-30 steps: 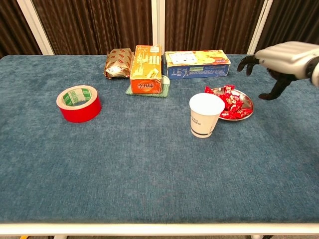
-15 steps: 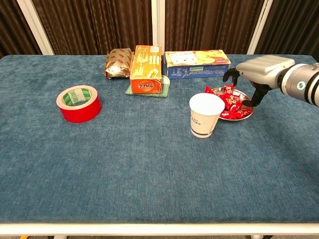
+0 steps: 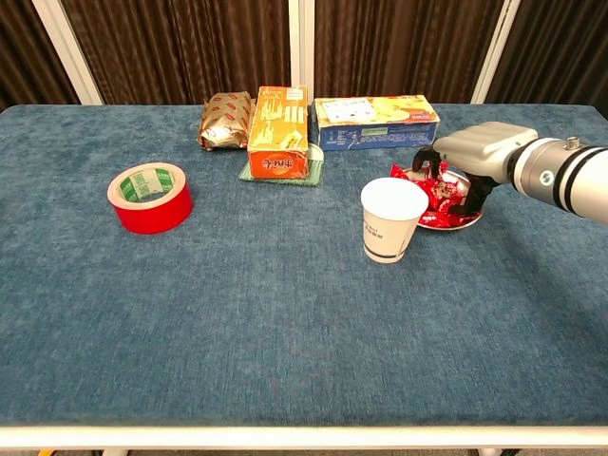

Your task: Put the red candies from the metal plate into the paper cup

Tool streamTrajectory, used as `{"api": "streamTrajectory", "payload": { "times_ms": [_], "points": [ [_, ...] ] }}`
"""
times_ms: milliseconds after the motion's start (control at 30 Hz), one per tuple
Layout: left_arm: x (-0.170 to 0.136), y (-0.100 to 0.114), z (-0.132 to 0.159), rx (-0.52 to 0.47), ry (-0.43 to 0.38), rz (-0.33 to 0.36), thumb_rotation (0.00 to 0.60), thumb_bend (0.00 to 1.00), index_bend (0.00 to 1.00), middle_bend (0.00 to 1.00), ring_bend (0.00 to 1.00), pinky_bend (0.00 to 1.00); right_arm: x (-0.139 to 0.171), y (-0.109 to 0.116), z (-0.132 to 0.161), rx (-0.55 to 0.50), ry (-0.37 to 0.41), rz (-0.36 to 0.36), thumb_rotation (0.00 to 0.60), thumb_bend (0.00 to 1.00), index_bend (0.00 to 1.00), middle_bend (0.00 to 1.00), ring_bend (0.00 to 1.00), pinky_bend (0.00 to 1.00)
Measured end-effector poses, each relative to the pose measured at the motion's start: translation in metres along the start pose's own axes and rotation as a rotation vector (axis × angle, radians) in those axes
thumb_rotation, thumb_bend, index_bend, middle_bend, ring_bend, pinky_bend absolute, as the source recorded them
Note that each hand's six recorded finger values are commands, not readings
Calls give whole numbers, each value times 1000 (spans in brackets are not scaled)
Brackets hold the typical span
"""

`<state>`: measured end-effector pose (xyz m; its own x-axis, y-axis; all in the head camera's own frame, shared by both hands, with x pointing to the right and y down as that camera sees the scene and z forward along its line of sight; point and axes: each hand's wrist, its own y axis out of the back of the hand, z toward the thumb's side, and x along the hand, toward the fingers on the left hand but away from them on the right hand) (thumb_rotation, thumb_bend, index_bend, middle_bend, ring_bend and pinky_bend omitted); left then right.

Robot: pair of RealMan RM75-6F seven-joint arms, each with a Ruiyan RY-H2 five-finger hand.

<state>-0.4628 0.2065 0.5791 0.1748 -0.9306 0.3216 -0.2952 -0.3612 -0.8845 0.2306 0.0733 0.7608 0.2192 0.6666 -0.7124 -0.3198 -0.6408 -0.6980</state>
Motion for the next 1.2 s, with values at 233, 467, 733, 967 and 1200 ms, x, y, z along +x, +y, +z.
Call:
{"api": "streamTrajectory", "payload": {
  "times_ms": [233,467,733,967,1200],
  "points": [
    [0,-1,-3,-10,6,-4,600,116,126,100,34,98,-3,-3,2,9,0,12,600,297,251,281,778,863],
    [0,-2,-6,-17,13,-6,600,117,126,100,34,98,-7,-7,6,25,-1,12,600,298,322,333,778,866],
    [1,-2,-8,-23,17,-7,600,117,126,100,34,99,-10,-6,4,46,-16,-20,600,306,465,455,784,868],
    [1,-3,-9,-23,20,-10,600,118,126,100,34,99,-11,-8,2,57,-22,-18,600,327,502,480,784,894],
    [2,-3,-10,-22,22,-11,600,117,127,100,34,98,-13,-7,2,60,-26,-28,600,345,555,510,785,909]
  ]
}}
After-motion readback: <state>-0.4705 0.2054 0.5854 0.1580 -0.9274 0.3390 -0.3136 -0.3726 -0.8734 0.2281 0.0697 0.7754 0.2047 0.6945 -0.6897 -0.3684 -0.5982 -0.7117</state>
